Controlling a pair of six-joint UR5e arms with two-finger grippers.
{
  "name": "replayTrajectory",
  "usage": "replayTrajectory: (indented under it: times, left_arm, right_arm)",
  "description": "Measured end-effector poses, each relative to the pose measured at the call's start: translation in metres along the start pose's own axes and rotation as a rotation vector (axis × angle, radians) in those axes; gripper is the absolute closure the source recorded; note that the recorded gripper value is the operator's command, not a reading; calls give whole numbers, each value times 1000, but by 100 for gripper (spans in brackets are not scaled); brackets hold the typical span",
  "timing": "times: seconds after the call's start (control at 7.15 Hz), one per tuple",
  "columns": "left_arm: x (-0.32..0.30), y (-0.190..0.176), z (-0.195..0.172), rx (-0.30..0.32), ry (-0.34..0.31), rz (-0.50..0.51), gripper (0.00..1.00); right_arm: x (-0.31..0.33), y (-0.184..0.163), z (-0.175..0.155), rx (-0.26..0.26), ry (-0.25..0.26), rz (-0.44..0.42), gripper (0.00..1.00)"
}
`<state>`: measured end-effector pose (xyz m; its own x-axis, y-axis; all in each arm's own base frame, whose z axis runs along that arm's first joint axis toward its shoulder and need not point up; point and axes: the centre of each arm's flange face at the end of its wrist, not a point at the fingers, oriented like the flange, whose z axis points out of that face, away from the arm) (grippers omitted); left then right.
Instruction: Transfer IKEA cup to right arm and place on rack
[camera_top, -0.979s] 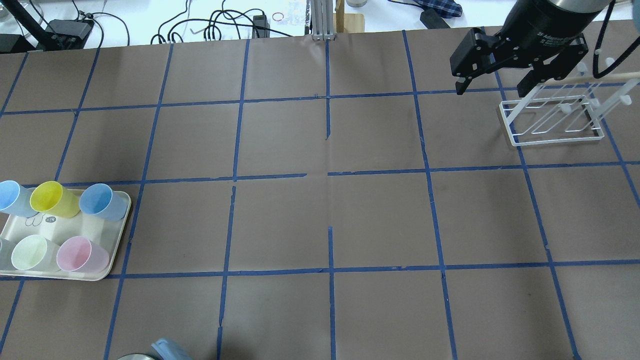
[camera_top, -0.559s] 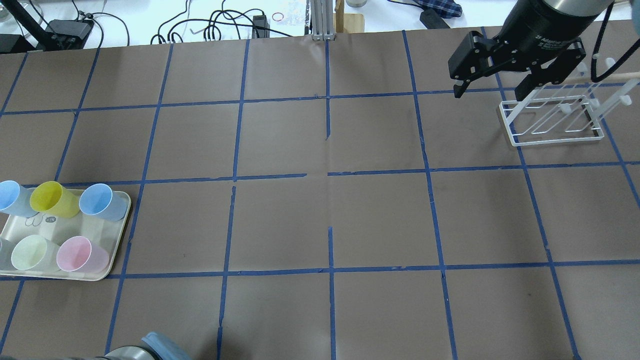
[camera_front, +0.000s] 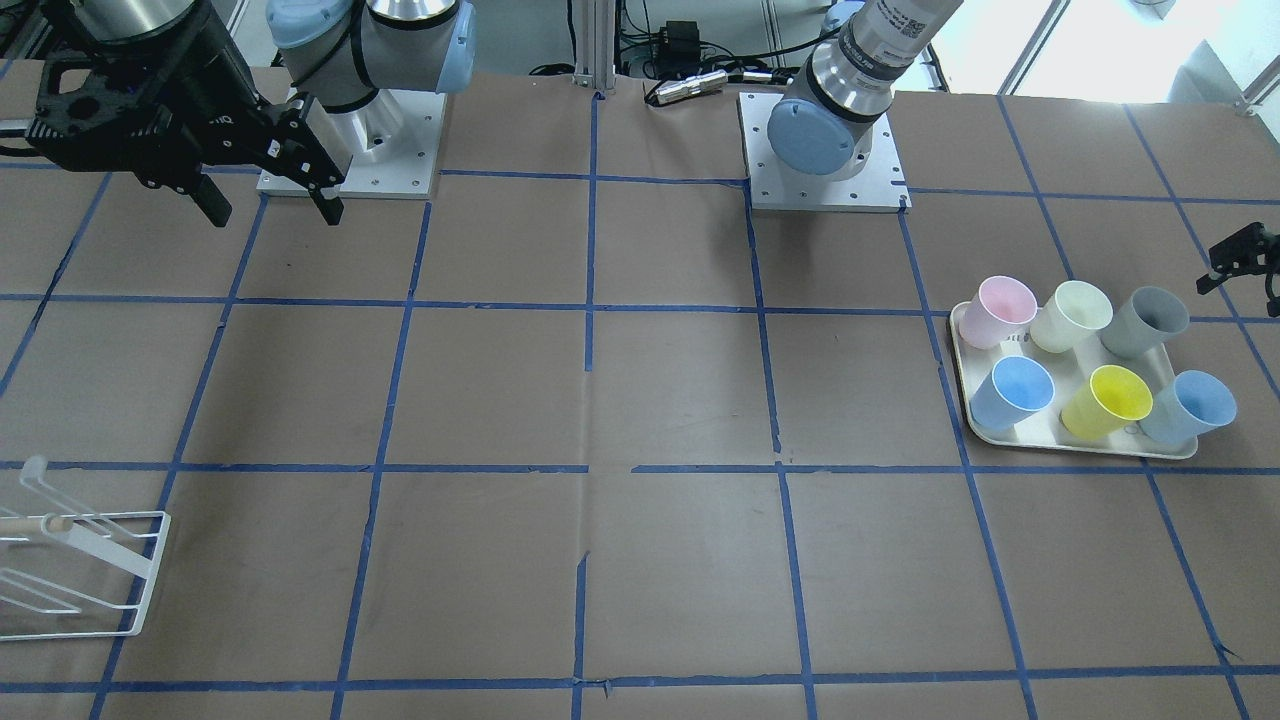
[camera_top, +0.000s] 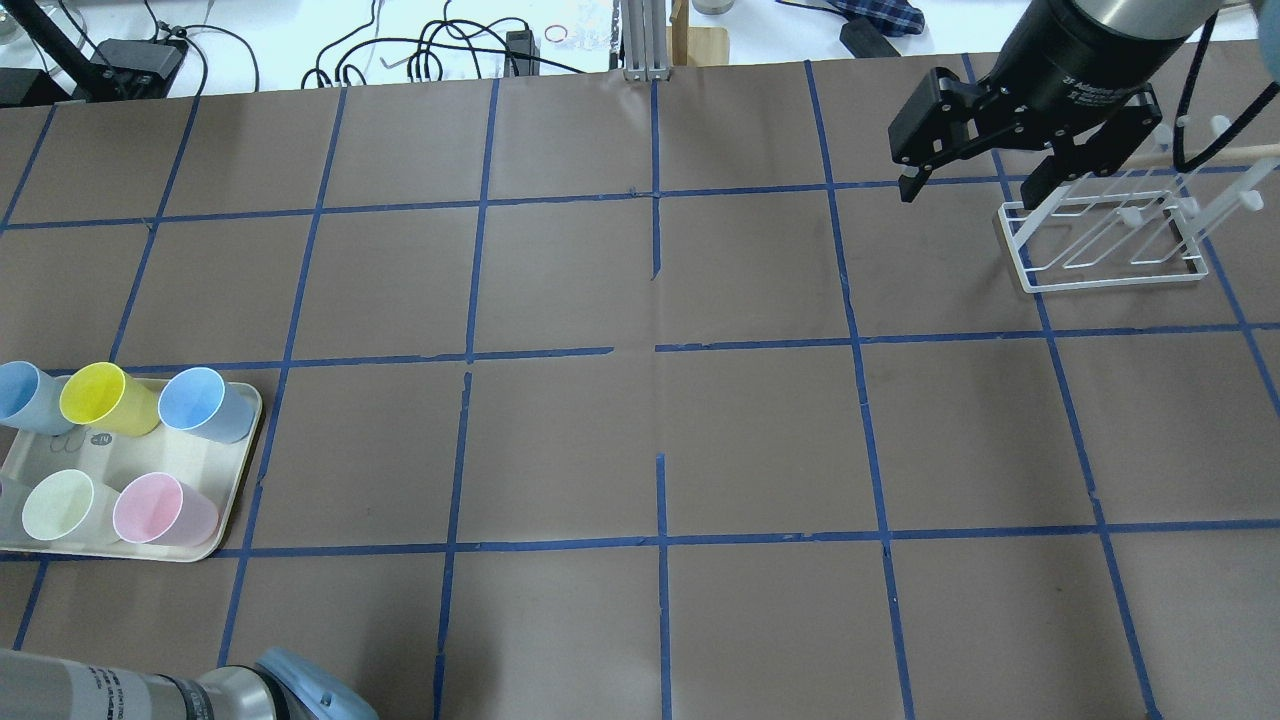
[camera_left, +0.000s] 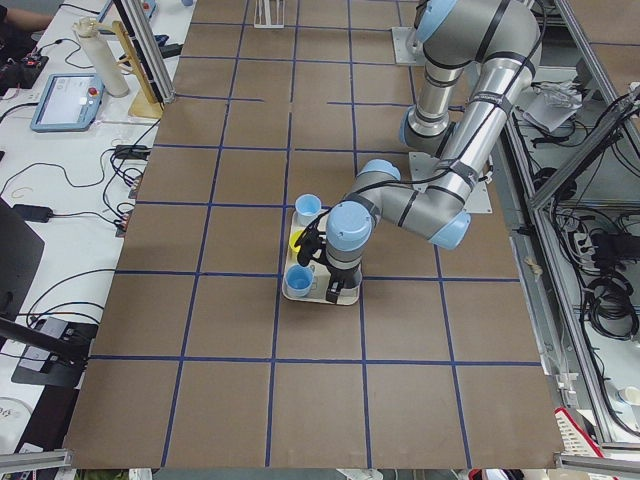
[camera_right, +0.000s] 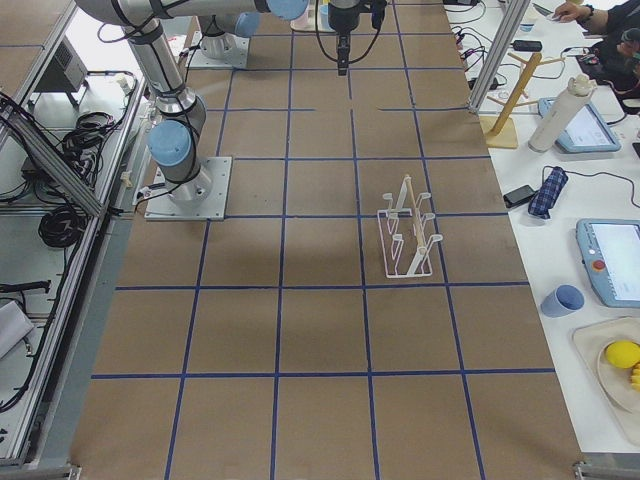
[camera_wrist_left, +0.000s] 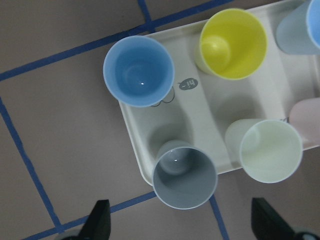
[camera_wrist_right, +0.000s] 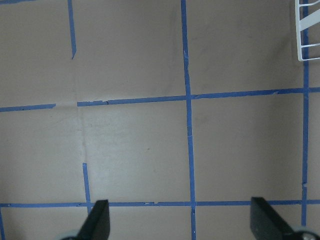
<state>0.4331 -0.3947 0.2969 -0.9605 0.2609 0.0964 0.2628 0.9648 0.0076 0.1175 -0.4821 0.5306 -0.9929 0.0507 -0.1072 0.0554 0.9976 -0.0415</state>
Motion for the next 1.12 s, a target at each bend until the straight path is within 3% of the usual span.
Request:
replayTrajectory:
  times: [0.28, 0.56, 0.84, 0.98, 1.12]
  left_arm:
    - [2, 1, 31, -14, 23, -88, 0]
    - [-1, 2, 48, -9, -20, -85, 0]
    - [1, 4, 59, -17, -16, -83, 3]
    - [3, 6, 62, -27, -12, -83, 13]
    - [3, 7, 64, -34, -10, -79, 33]
  right_arm:
    - [2, -1, 0, 3, 0, 3, 0]
    - [2, -1, 0, 3, 1, 0, 0]
    - [2, -1, 0, 3, 2, -3, 0]
    - [2, -1, 0, 2, 2, -3, 0]
    - [2, -1, 0, 2, 1, -3, 0]
